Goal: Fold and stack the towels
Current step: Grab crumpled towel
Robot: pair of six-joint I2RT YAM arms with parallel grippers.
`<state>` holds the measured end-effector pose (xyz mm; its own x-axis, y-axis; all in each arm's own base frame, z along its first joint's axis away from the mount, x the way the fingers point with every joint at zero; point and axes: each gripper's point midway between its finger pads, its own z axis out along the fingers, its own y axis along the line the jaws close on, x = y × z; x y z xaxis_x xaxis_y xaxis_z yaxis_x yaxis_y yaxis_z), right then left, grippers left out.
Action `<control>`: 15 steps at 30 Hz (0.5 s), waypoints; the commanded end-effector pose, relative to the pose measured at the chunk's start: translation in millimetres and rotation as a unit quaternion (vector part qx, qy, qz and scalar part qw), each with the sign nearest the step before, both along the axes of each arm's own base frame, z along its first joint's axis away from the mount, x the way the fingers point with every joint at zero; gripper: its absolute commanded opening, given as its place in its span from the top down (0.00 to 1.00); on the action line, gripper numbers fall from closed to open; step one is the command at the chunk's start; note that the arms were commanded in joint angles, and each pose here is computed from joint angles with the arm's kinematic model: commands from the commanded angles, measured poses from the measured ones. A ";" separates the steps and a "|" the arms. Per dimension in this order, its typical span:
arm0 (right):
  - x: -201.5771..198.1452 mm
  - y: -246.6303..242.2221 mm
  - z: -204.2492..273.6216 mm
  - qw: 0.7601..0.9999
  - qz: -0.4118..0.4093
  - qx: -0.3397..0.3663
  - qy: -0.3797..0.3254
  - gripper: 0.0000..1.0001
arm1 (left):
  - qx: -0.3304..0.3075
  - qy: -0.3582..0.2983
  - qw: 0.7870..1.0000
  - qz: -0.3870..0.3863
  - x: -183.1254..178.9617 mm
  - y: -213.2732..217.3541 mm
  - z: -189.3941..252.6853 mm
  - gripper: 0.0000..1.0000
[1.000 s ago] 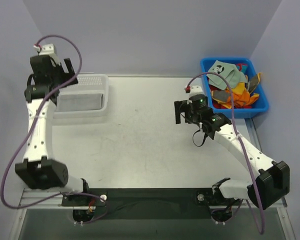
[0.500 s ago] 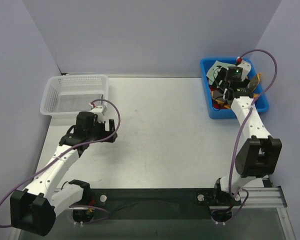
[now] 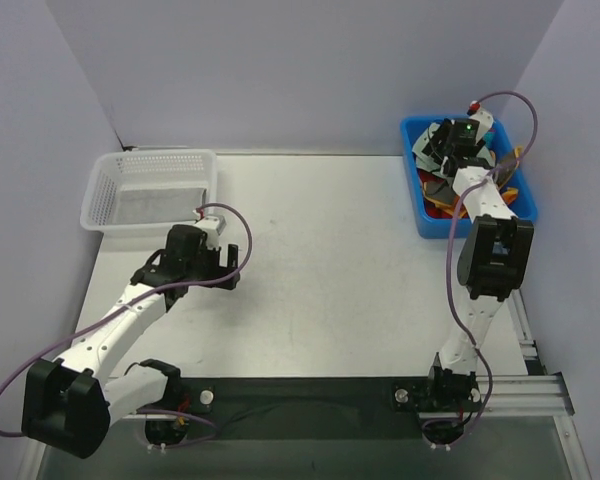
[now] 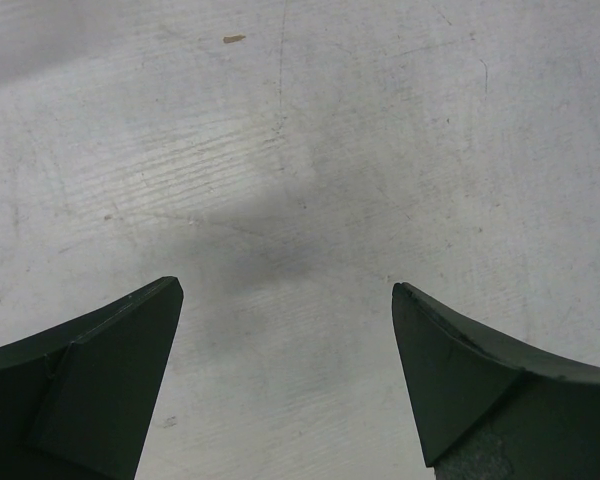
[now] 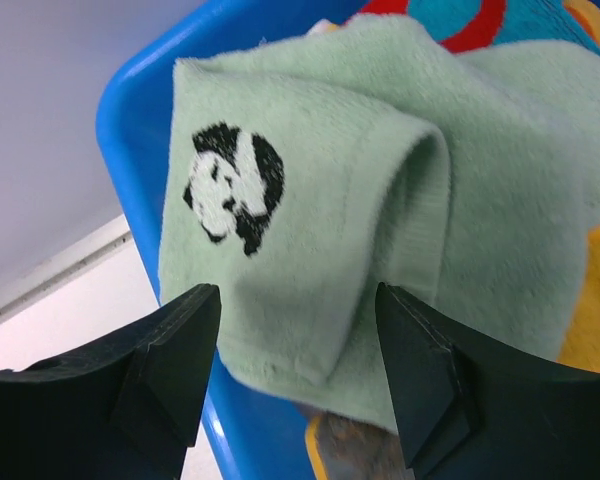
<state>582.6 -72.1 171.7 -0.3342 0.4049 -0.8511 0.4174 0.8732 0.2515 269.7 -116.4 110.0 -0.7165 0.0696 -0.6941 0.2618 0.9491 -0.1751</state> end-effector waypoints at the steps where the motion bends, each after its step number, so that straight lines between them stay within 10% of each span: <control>1: 31.0 -5.7 37.5 0.998 0.005 -0.012 -0.064 0.37 | -0.004 -0.034 0.999 -0.003 19.2 -5.0 19.0 0.03; 5: 42.9 -7.5 20.1 0.999 0.006 -0.013 -0.053 0.43 | -0.002 -0.029 1.000 -0.005 21.6 -6.0 16.7 0.03; 15: 38.9 2.8 56.7 0.995 0.040 -0.043 -0.077 1.00 | -0.008 -0.032 0.999 -0.008 20.3 -7.6 19.9 0.03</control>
